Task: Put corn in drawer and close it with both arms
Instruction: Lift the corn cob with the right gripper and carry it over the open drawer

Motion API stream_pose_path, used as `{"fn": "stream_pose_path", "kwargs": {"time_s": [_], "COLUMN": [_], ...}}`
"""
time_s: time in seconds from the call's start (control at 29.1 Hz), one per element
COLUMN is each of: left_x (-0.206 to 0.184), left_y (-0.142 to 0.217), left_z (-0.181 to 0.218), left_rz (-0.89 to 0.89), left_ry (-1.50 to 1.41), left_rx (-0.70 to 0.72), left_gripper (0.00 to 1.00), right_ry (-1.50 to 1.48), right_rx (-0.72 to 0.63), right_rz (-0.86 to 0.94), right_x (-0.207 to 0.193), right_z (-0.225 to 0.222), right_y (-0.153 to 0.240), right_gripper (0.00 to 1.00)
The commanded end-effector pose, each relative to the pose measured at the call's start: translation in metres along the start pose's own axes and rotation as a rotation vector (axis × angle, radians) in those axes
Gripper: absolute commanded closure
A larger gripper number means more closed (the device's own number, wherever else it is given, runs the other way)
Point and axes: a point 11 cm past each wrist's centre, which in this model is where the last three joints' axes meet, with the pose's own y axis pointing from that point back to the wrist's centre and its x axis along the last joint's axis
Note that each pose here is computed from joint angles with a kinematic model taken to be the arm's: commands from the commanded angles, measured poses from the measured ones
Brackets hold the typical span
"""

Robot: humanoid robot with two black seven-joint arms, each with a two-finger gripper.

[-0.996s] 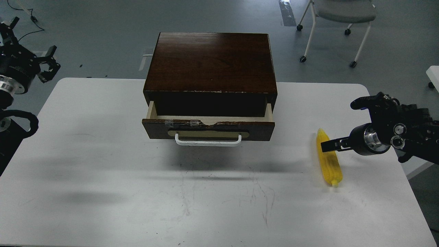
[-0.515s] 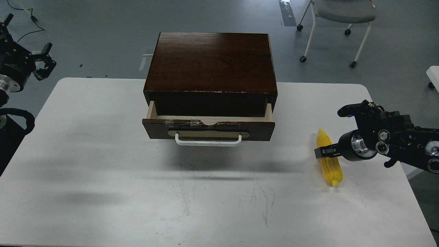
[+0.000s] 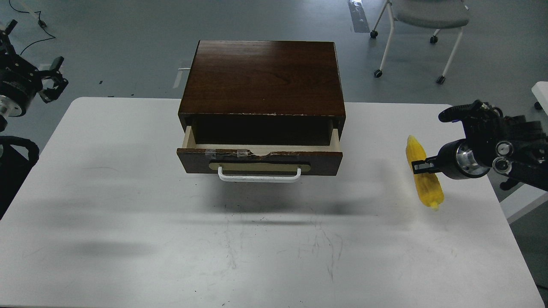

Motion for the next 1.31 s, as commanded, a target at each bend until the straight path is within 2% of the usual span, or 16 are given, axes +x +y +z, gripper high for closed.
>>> {"fn": "stream_pose_path", "kwargs": {"time_s": [0.0,0.03,0.1,0.17,0.38,0.45,0.52,0.55,0.58,0.65,0.79,1.27], "left_x": [0.004,0.004,0.005,0.007,0.007,0.007,0.007,0.007,0.007,0.007,0.014,0.028], "left_y": [0.002,0.002,0.002,0.004,0.004,0.003,0.003,0.003,0.003,0.003,0.007,0.016], "left_z": [0.007,0.006,0.007,0.006,0.006,0.007,0.007,0.007,0.007,0.008,0.016,0.027], "left_rz": [0.006,0.005,0.007,0.010,0.011,0.011,0.010,0.010,0.011,0.011,0.023,0.051], "left_ry": [-0.015,-0.017,-0.018,-0.017,-0.015,-0.015,-0.017,-0.017,-0.016,-0.017,-0.033,-0.061], "left_rx": [-0.007,-0.005,-0.007,-0.005,-0.005,-0.005,-0.003,-0.003,-0.005,-0.006,-0.016,-0.025], "left_gripper": [0.01,0.01,0.01,0.01,0.01,0.01,0.01,0.01,0.01,0.01,0.01,0.01], "right_ry": [0.038,0.058,0.084,0.157,0.442,0.577,0.681,0.681,0.798,0.874,1.077,1.300], "right_rx": [0.016,0.028,0.039,0.087,0.147,0.192,0.203,0.203,0.215,0.234,0.304,0.264], "right_rz": [0.153,0.210,0.259,0.322,0.396,0.404,0.422,0.423,0.447,0.460,0.470,0.373], "right_x": [0.059,0.080,0.098,0.125,0.141,0.135,0.130,0.130,0.121,0.114,0.079,0.029], "right_z": [-0.009,-0.017,-0.028,-0.065,-0.153,-0.201,-0.229,-0.229,-0.252,-0.268,-0.313,-0.312], "right_y": [0.044,0.060,0.075,0.092,0.101,0.096,0.092,0.092,0.091,0.092,0.088,0.042], "right_gripper": [0.96,0.96,0.96,0.97,1.00,1.00,1.00,1.00,1.00,1.00,1.00,1.00]}}
